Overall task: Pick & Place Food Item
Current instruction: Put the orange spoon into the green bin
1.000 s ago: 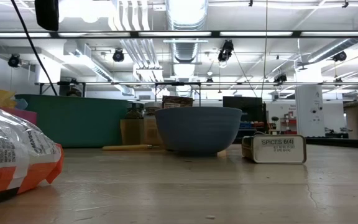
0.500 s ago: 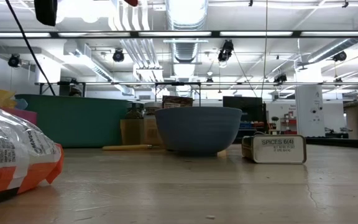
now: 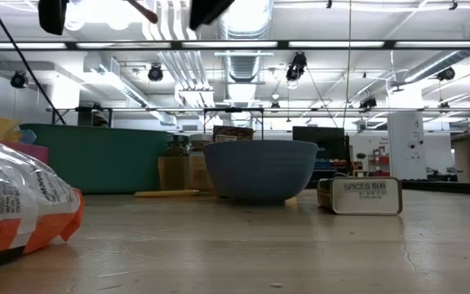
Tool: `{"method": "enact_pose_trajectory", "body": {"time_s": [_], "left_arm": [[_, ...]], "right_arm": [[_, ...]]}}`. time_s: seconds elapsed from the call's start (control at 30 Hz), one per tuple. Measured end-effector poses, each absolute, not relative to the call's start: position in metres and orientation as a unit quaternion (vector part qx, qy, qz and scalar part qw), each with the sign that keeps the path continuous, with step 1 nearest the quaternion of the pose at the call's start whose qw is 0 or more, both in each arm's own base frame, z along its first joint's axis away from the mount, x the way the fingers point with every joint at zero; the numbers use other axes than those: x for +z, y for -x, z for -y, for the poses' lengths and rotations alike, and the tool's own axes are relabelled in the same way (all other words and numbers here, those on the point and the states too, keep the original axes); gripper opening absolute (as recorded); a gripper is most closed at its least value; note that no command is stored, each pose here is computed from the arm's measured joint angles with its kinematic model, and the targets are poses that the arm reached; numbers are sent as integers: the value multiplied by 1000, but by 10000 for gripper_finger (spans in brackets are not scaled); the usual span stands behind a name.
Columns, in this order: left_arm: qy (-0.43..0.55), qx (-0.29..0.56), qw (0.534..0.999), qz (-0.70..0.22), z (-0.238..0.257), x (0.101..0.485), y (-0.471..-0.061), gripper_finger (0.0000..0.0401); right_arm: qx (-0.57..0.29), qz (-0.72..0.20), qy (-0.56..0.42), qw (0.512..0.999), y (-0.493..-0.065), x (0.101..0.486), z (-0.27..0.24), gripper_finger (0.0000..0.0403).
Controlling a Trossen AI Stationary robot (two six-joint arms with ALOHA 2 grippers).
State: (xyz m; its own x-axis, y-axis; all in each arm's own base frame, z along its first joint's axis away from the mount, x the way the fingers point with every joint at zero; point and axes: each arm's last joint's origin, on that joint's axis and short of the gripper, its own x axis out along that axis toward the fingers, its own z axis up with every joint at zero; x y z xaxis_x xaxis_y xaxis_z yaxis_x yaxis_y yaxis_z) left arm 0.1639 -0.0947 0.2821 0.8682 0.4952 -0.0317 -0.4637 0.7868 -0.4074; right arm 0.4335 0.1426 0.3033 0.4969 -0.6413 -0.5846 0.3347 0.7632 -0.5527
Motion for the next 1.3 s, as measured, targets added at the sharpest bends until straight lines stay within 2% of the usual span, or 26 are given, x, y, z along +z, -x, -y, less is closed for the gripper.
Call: {"method": "enact_pose_trajectory", "body": {"time_s": [0.17, 0.5, 0.77, 0.9, 1.03, 1.3], "left_arm": [[203, 278, 939, 3, 68, 295, -157, 1], [187, 375, 896, -150, 8, 326, -145, 1], [188, 419, 846, -271, -35, 315, -138, 1], [143, 455, 819, -319, -55, 308, -142, 1], [107, 470, 790, -379, -73, 297, -154, 1], [52, 396, 720, -567, -92, 255, -183, 1]], "right_arm": [[-330, -440, 161, 820, -412, 311, -134, 231], [-345, -470, 165, 796, -397, 320, -120, 231], [-387, -457, 105, 794, -368, 351, -77, 231], [-404, -432, 52, 805, -337, 361, -65, 231], [-389, -384, -9, 837, -316, 357, -62, 231], [-325, -338, -85, 879, -290, 311, -59, 231]]}}
